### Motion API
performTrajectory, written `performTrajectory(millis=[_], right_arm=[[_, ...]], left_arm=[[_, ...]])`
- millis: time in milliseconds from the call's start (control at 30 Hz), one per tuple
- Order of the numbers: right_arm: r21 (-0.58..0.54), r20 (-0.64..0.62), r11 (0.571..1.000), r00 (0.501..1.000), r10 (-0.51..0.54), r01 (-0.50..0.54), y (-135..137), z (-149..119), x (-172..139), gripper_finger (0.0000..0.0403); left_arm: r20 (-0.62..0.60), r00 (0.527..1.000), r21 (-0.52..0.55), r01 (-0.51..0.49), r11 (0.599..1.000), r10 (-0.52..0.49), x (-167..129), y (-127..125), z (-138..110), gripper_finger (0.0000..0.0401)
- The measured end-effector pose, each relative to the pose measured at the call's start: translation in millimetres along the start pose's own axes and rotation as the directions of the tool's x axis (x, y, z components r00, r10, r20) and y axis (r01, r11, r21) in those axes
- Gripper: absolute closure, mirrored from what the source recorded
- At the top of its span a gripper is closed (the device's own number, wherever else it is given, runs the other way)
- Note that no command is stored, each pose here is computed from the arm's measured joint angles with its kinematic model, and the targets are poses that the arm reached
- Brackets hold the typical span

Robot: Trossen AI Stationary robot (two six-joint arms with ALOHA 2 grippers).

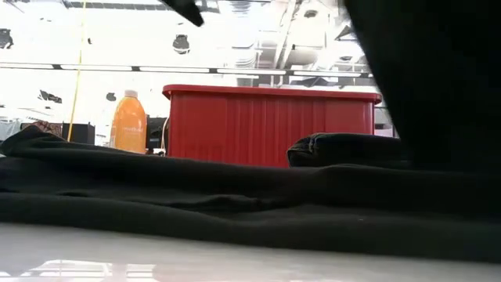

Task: Fold Laundry from Bin
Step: Fold the black shirt

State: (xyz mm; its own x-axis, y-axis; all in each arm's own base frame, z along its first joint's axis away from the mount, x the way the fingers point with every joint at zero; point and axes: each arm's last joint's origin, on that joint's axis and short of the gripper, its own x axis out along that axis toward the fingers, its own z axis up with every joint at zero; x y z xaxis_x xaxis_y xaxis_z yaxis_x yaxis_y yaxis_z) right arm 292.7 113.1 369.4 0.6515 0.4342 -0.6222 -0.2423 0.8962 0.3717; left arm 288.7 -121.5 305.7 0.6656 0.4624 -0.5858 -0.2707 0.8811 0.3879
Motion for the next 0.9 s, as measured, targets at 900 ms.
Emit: performTrajectory(millis=[900], right_arm=[[0.163, 0.138, 0.981, 0.987, 0.083, -0.106, -164, 80, 174, 0.034]], left_arm=[[0.171, 0.972, -0.202, -0.127, 0.971, 0.162, -58, 96, -114, 0.0401]])
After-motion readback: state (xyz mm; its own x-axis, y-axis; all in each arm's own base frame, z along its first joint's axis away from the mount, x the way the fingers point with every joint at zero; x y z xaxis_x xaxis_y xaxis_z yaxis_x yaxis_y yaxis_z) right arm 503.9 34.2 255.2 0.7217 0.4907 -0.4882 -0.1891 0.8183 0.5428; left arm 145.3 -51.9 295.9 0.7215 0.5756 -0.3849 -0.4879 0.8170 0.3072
